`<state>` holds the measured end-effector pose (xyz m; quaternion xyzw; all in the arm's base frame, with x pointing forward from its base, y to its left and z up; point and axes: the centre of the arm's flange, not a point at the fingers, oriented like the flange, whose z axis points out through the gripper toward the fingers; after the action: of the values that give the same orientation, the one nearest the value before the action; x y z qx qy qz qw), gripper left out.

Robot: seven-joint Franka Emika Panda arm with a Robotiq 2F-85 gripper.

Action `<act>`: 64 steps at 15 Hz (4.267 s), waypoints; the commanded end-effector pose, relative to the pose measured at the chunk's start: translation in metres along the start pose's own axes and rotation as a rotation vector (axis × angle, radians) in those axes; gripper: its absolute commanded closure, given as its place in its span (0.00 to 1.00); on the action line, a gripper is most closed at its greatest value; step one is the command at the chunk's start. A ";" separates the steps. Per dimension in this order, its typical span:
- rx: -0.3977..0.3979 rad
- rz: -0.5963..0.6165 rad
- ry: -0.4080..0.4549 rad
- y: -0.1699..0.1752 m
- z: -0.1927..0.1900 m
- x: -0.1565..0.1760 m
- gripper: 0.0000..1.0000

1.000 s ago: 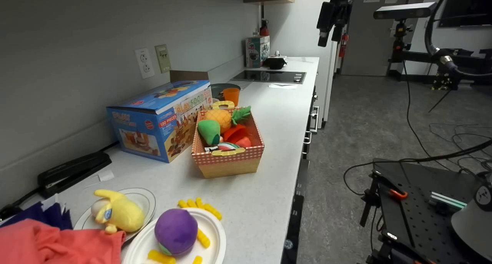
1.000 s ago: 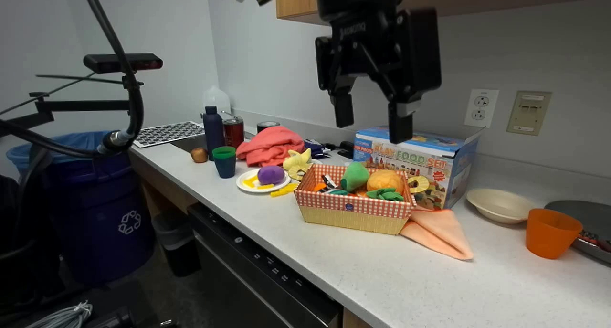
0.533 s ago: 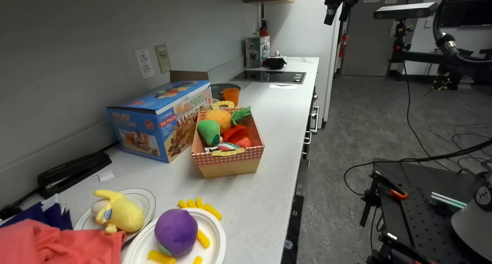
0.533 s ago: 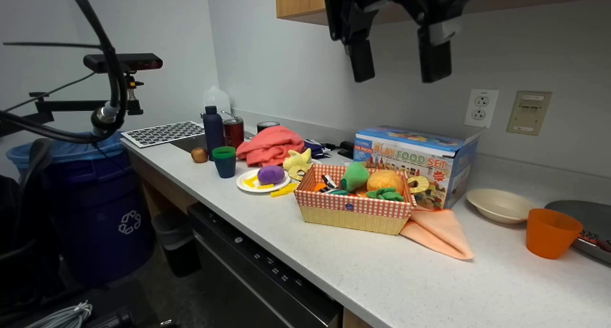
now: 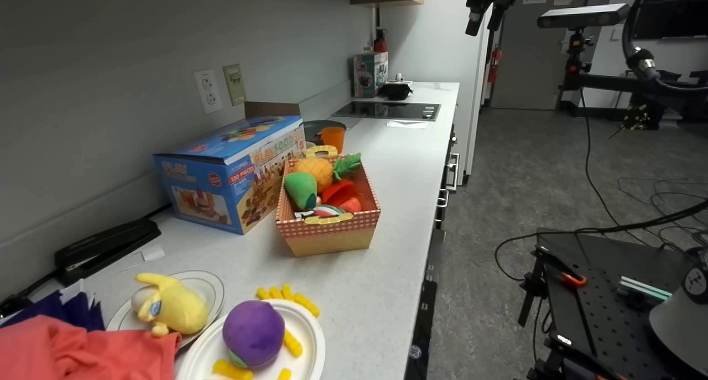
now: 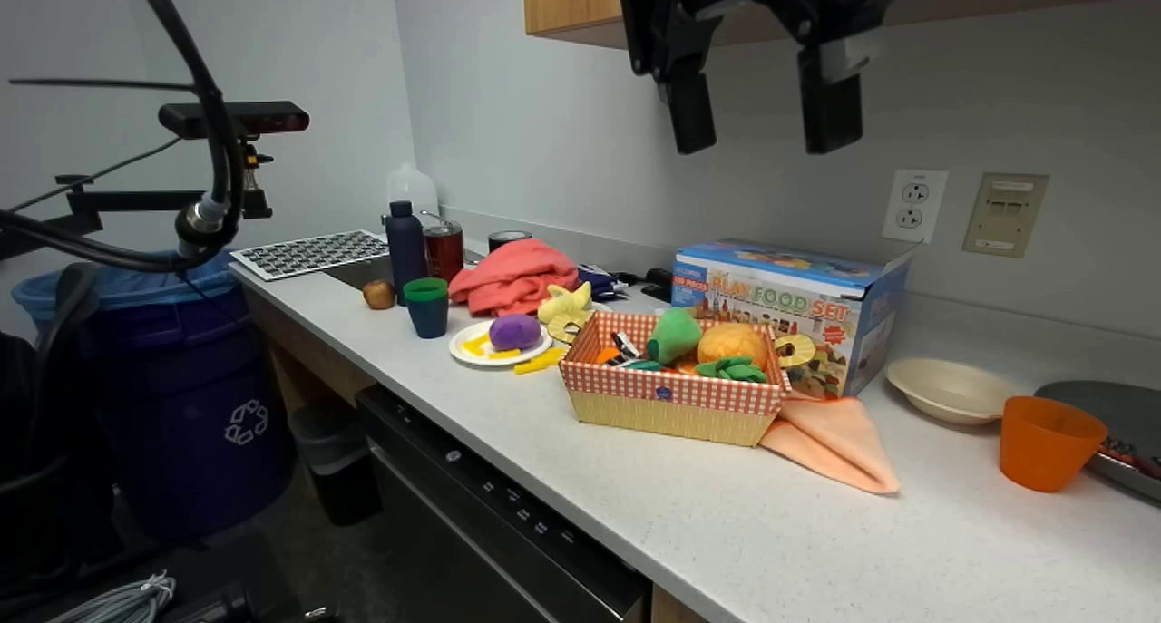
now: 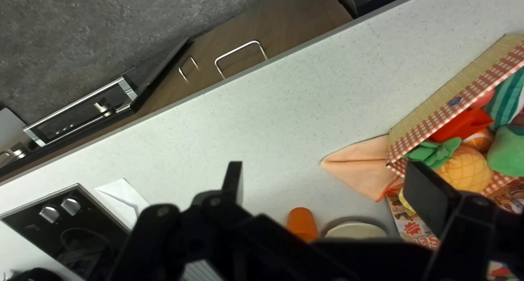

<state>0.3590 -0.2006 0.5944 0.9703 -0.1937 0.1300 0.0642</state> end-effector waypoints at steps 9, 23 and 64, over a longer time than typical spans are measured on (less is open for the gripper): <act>-0.061 0.262 0.183 0.083 -0.097 0.026 0.00; -0.165 0.592 0.274 0.178 -0.138 0.019 0.00; -0.271 0.366 0.896 0.251 -0.178 0.048 0.00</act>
<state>0.2631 -0.4171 0.7967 0.7520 -0.3292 0.5171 0.2426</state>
